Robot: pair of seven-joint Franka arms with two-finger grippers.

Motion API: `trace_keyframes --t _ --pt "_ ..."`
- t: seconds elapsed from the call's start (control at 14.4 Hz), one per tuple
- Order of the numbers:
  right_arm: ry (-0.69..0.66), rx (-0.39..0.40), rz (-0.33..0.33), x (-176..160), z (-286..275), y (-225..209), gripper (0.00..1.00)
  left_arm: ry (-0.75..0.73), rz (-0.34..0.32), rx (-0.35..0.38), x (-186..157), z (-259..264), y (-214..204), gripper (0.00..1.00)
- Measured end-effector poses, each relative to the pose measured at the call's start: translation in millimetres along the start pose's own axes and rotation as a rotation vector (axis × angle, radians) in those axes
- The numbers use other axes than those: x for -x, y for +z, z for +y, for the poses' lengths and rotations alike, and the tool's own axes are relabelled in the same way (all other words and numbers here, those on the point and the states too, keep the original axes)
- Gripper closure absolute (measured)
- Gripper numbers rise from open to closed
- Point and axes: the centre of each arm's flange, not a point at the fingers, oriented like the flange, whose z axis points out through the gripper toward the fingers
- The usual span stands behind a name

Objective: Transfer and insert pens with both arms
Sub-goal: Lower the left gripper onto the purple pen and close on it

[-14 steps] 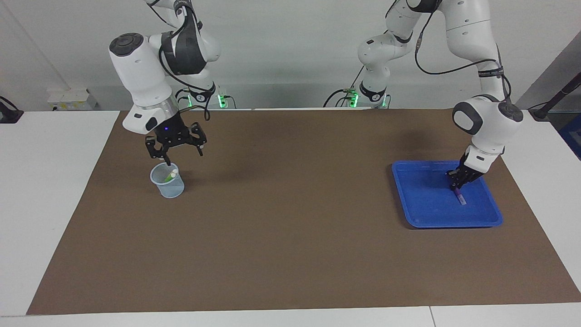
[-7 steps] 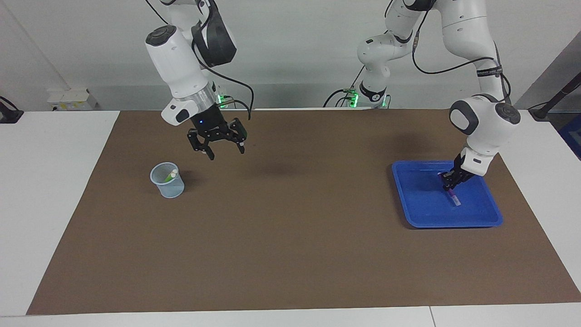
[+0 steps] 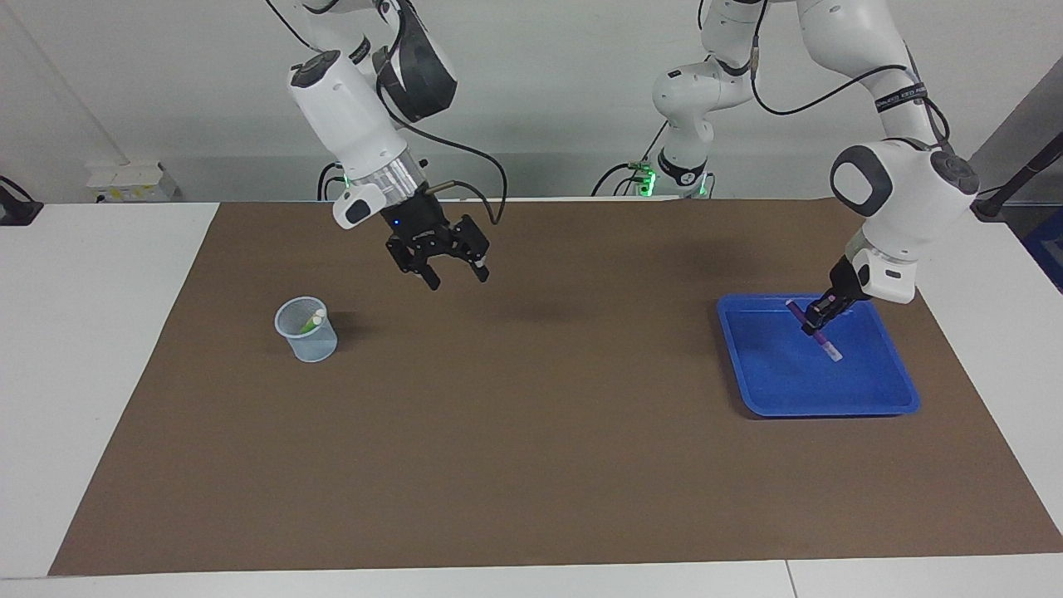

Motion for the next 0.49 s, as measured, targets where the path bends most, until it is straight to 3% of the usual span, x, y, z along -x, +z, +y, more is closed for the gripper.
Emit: trace_keyframes --t 0.21,0.49 --pt "0.112 -0.068 0.003 9 -15 5 0.00 -0.174 -0.002 0.045 20 33 -21 0.83" --pt "0.129 -0.076 0.004 14 -19 18 0.00 -0.430 -0.019 0.134 46 68 -49 0.83"
